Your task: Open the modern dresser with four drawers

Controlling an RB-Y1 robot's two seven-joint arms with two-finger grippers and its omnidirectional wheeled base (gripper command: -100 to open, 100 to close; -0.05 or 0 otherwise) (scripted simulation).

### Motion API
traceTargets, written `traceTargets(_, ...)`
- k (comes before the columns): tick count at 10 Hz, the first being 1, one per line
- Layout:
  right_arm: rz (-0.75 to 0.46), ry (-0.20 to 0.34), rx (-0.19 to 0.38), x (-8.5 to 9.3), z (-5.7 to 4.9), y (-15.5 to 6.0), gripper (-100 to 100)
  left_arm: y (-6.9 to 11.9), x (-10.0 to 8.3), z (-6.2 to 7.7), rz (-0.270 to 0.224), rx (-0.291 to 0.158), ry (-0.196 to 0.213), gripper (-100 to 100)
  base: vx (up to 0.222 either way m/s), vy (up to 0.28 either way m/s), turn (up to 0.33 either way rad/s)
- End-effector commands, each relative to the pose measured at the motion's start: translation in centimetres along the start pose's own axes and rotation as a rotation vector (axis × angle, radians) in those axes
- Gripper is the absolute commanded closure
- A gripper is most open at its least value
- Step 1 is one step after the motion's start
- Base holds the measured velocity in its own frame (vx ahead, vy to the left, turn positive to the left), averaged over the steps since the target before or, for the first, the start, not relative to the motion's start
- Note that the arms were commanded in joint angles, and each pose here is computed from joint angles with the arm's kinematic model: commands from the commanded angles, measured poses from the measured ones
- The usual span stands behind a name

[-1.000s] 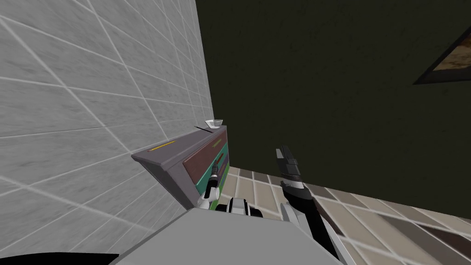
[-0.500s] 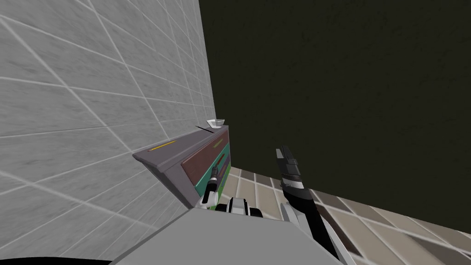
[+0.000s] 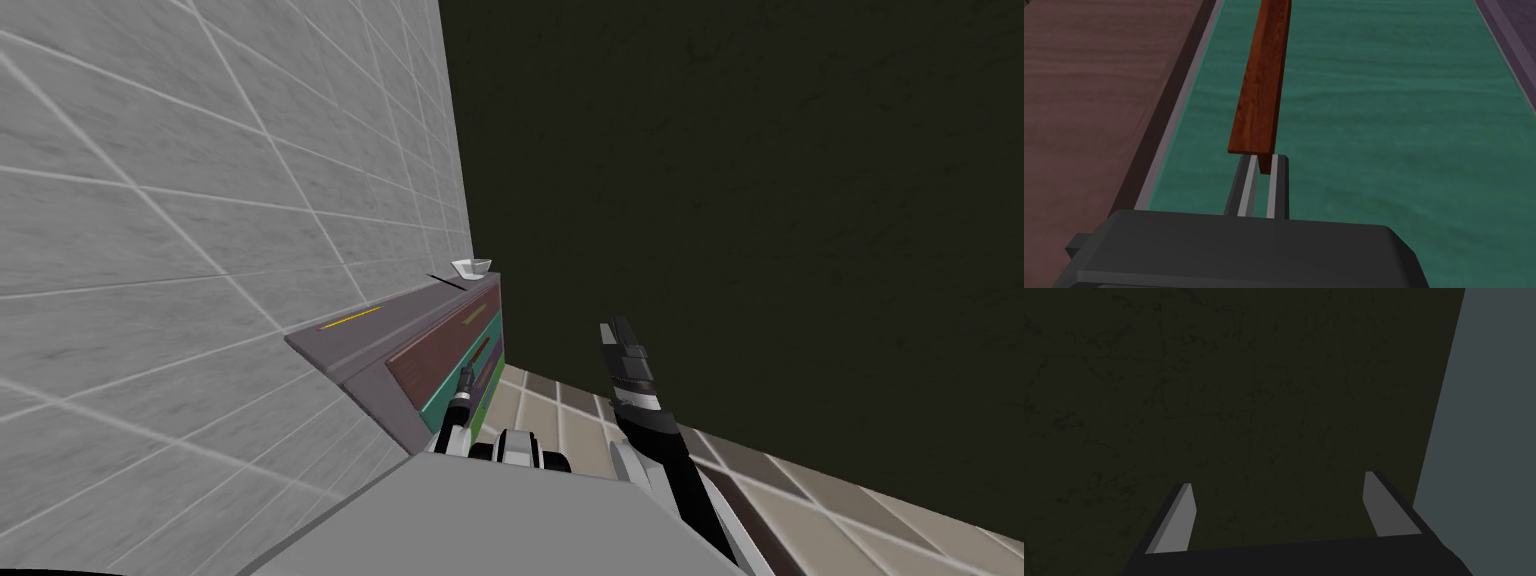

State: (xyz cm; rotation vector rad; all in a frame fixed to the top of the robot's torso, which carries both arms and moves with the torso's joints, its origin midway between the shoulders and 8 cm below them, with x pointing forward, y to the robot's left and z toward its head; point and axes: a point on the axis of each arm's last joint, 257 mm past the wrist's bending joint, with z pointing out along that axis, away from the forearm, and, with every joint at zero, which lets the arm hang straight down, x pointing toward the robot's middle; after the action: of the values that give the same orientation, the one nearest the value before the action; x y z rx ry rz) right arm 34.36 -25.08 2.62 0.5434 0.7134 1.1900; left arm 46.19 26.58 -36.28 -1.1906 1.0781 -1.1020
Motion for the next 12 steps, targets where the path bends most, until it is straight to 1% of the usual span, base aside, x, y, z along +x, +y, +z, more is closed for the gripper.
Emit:
traceTargets(1, 0.000, 0.000, 0.000, 0.0, 0.0, 0.0, 0, -0.4, 0.7, -1.7, -0.003, 0.010, 0.050, 100, 0.115, -0.051, 0.233)
traceTargets(2, 0.000, 0.000, 0.000, 0.0, 0.0, 0.0, 0, -0.6, 0.5, -1.9, -0.003, 0.015, 0.046, 100, 0.077, -0.046, 0.098)
traceTargets(3, 0.000, 0.000, 0.000, 0.0, 0.0, 0.0, 0, -0.5, 1.0, -3.0, -0.008, 0.010, 0.071, 100, 0.073, -0.041, 0.127)
traceTargets(4, 0.000, 0.000, 0.000, 0.0, 0.0, 0.0, 0, -0.8, 1.7, -3.9, -0.015, 0.015, 0.097, 100, 0.112, -0.050, 0.254)
traceTargets(5, 0.000, 0.000, 0.000, 0.0, 0.0, 0.0, 0, -0.7, 1.6, -4.1, -0.014, 0.012, 0.094, 100, 0.079, -0.039, 0.090)
traceTargets(6, 0.000, 0.000, 0.000, 0.0, 0.0, 0.0, 0, -0.8, 2.2, -5.3, -0.022, 0.009, 0.119, 100, 0.071, -0.040, 0.111)
traceTargets(7, 0.000, 0.000, 0.000, 0.0, 0.0, 0.0, 0, -0.7, 2.1, -4.6, -0.017, 0.005, 0.110, 100, 0.038, -0.024, 0.036)
traceTargets(8, 0.000, 0.000, 0.000, 0.0, 0.0, 0.0, 0, -0.5, 1.3, -3.4, -0.016, 0.008, 0.106, 100, -0.063, -0.050, -0.097)
traceTargets(9, 0.000, 0.000, 0.000, 0.0, 0.0, 0.0, 0, -0.2, 1.2, -3.6, -0.016, 0.000, 0.105, 100, -0.078, -0.060, -0.075)
traceTargets(10, 0.000, 0.000, 0.000, 0.0, 0.0, 0.0, 0, -0.4, 0.2, -2.3, -0.013, 0.013, 0.095, 100, -0.097, -0.084, -0.106)
traceTargets(11, 0.000, 0.000, 0.000, 0.0, 0.0, 0.0, 0, 0.1, 0.3, -2.4, -0.012, 0.000, 0.097, 100, -0.084, -0.061, -0.059)
traceTargets(12, 0.000, 0.000, 0.000, 0.0, 0.0, 0.0, 0, -0.2, -0.8, -1.1, -0.010, 0.012, 0.085, 100, -0.096, -0.081, -0.083)
